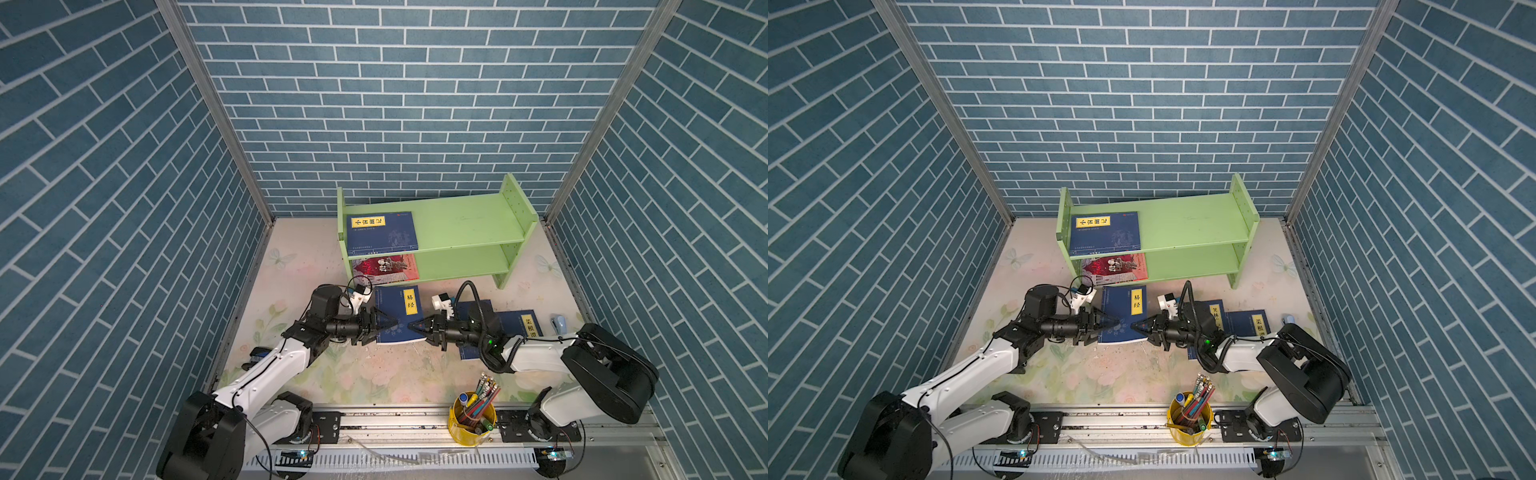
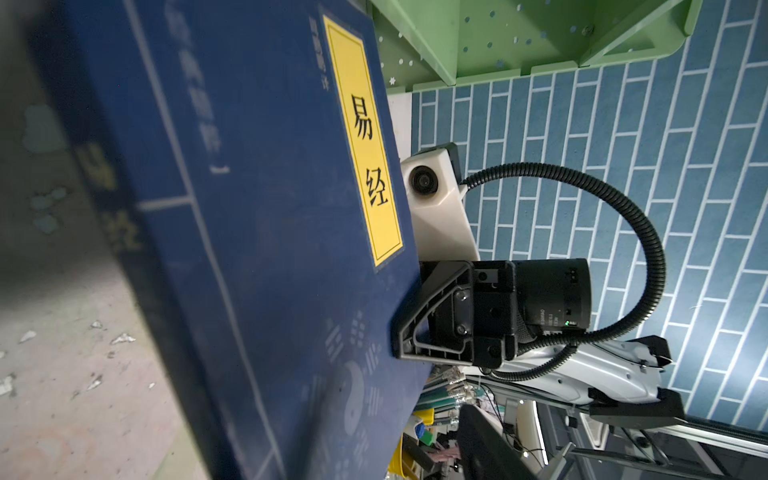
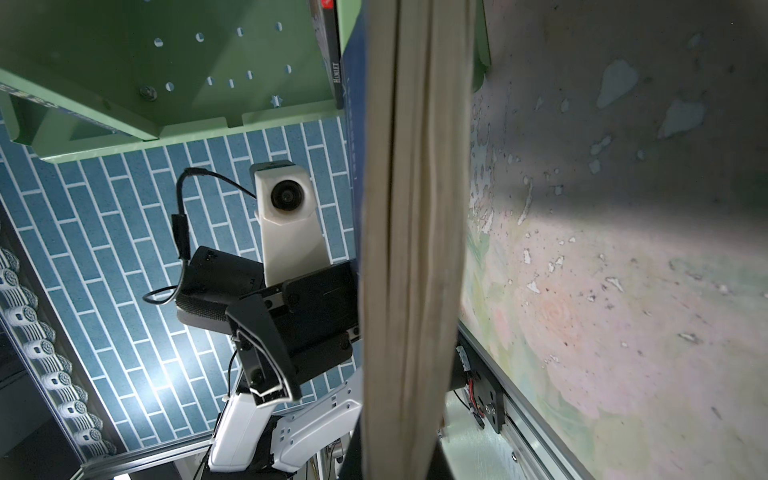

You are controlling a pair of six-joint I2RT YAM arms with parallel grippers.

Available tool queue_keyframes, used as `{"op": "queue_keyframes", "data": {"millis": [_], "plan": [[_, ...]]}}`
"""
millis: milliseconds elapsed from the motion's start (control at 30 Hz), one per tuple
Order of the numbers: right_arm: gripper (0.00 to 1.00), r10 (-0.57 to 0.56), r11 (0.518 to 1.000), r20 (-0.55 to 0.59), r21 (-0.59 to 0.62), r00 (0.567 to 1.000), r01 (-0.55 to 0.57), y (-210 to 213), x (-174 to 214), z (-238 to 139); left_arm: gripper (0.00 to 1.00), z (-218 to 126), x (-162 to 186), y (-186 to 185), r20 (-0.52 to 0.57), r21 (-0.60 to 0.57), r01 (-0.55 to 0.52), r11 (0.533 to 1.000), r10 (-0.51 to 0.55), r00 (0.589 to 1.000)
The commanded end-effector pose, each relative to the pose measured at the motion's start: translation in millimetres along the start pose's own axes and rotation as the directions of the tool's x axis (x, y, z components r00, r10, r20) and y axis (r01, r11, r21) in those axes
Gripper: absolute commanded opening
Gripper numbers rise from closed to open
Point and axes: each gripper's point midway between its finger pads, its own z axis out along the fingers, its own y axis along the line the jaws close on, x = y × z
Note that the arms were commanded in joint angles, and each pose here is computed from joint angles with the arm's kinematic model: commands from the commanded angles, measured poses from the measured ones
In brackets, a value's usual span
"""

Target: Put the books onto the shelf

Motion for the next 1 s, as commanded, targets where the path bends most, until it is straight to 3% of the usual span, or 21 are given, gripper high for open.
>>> {"op": "queue_keyframes", "data": {"millis": [0,200,467,700,833,967], "plan": [[0.00,-0.072,0.997,-0.010,-0.037,0.997,0.071,18.0,9.7,-9.2,0.72,-7.8,1.8,2.5,0.012,-0.024,-0.058,0.998,0.058,0.998],[0.00,-0.142,0.987,-0.065,0.067,0.988,0.146,22.2,29.0,-28.5,0.81,-27.7,-9.0,4.8,0.083,-0.067,-0.089,0.994,0.095,0.992],[0.00,-0.218,0.968,-0.135,0.100,0.967,0.232,44.4,53.9,-62.4,0.82,-39.5,-11.2,-24.2,0.087,0.026,-0.156,0.987,0.154,0.984],[0.00,-0.365,0.901,-0.274,0.137,0.890,0.412,71.9,85.1,-100.2,0.82,-47.4,-7.3,-72.5,0.027,0.176,-0.250,0.952,0.249,0.968],[0.00,-0.434,0.861,-0.358,0.105,0.827,0.497,95.8,102.6,-113.6,0.82,-48.5,-5.0,-85.5,-0.023,0.224,-0.247,0.943,0.259,0.966],[0.00,-0.439,0.847,-0.415,0.105,0.797,0.522,105.3,110.7,-119.1,0.83,-50.2,-7.0,-99.2,-0.038,0.271,-0.242,0.932,0.261,0.964]]}}
